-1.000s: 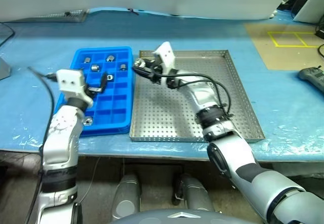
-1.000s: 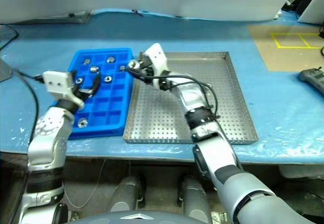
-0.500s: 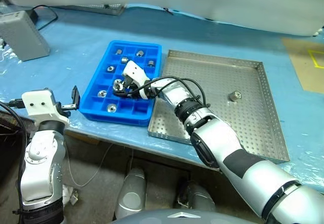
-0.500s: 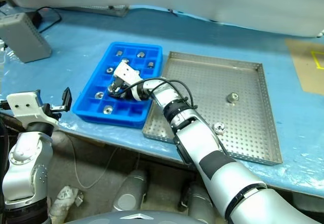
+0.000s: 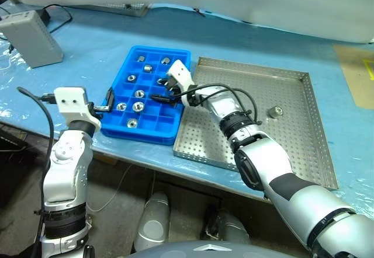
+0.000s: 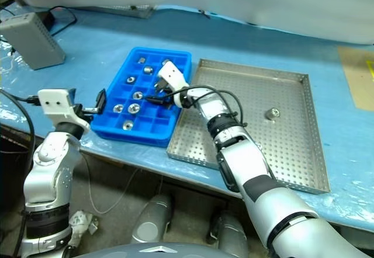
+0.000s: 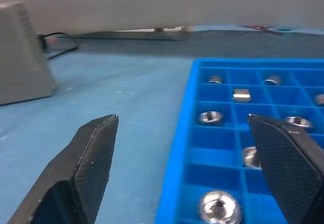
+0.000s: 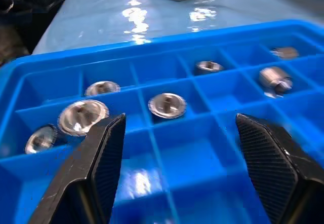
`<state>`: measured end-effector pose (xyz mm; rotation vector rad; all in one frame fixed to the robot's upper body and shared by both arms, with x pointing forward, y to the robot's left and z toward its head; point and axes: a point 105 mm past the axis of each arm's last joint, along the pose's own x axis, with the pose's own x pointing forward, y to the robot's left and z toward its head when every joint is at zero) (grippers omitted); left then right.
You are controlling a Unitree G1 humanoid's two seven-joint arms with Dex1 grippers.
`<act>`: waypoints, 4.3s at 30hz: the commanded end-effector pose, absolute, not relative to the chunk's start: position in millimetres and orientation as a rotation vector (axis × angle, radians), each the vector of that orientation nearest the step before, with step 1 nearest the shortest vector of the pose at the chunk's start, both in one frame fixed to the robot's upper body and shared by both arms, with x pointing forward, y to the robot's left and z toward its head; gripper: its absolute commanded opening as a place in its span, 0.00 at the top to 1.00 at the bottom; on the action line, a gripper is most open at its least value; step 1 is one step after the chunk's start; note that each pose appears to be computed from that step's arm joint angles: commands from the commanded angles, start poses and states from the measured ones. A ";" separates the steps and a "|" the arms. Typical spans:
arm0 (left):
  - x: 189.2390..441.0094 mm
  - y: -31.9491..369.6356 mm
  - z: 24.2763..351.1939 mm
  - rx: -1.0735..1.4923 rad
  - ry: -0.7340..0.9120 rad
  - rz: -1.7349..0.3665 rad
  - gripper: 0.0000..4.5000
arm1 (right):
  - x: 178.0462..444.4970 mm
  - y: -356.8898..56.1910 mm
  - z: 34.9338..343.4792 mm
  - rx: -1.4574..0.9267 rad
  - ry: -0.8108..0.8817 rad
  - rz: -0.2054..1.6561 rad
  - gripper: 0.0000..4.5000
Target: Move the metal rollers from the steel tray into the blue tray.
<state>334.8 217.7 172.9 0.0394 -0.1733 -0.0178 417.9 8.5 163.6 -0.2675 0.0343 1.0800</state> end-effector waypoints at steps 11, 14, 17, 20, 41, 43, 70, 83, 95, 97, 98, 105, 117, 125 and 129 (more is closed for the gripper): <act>373.2 114.1 180.8 0.043 -0.250 -0.518 0.04 | 426.0 -166.8 187.3 -0.290 0.093 0.511 0.20; 376.3 105.9 183.1 0.029 -0.260 -0.549 0.04 | 426.0 -174.2 175.1 -0.251 0.127 0.447 0.20; 383.7 101.9 183.6 0.009 -0.256 -0.547 0.04 | 436.3 -176.7 152.5 -0.184 0.198 0.364 0.20; 383.8 98.3 184.3 0.014 -0.261 -0.563 0.04 | 444.0 -188.1 123.9 -0.142 0.270 0.259 0.20; 380.6 168.2 200.8 -0.018 -0.295 -0.267 0.04 | 429.8 -24.1 214.6 -0.018 -0.108 0.864 0.60; 378.2 183.5 208.1 -0.043 -0.322 -0.202 0.04 | 425.1 0.3 205.0 -0.085 -0.065 0.925 0.60; 330.0 244.7 173.4 0.023 -0.163 0.058 0.04 | 422.8 54.0 164.7 -0.245 0.040 0.950 0.16; 345.5 235.5 101.8 0.060 0.167 0.126 0.04 | 435.1 19.6 157.0 -0.244 0.054 0.850 0.16; 384.4 229.6 166.0 -0.007 -0.082 0.080 0.04 | 442.9 -12.2 150.6 -0.246 0.068 0.754 0.16; 388.3 232.1 195.6 -0.036 -0.195 0.048 0.04 | 443.0 -16.8 157.7 -0.226 0.042 0.756 0.16; 390.7 228.4 209.5 -0.038 -0.244 0.012 0.04 | 442.4 -20.3 162.5 -0.206 0.025 0.763 0.16; 406.1 158.6 242.7 0.002 -0.326 -0.432 0.04 | 412.4 -72.3 170.3 -0.159 -0.002 0.829 0.16; 356.8 57.7 209.3 0.038 -0.209 -1.199 0.04 | 323.6 -111.4 103.8 -0.234 0.313 0.873 0.16; 361.3 72.9 212.5 0.033 -0.232 -1.107 0.04 | 330.7 -123.2 73.7 -0.480 0.405 0.838 0.44; 371.2 91.7 215.1 0.082 -0.263 -0.960 0.04 | 345.8 -95.3 105.5 -0.365 0.276 0.902 0.63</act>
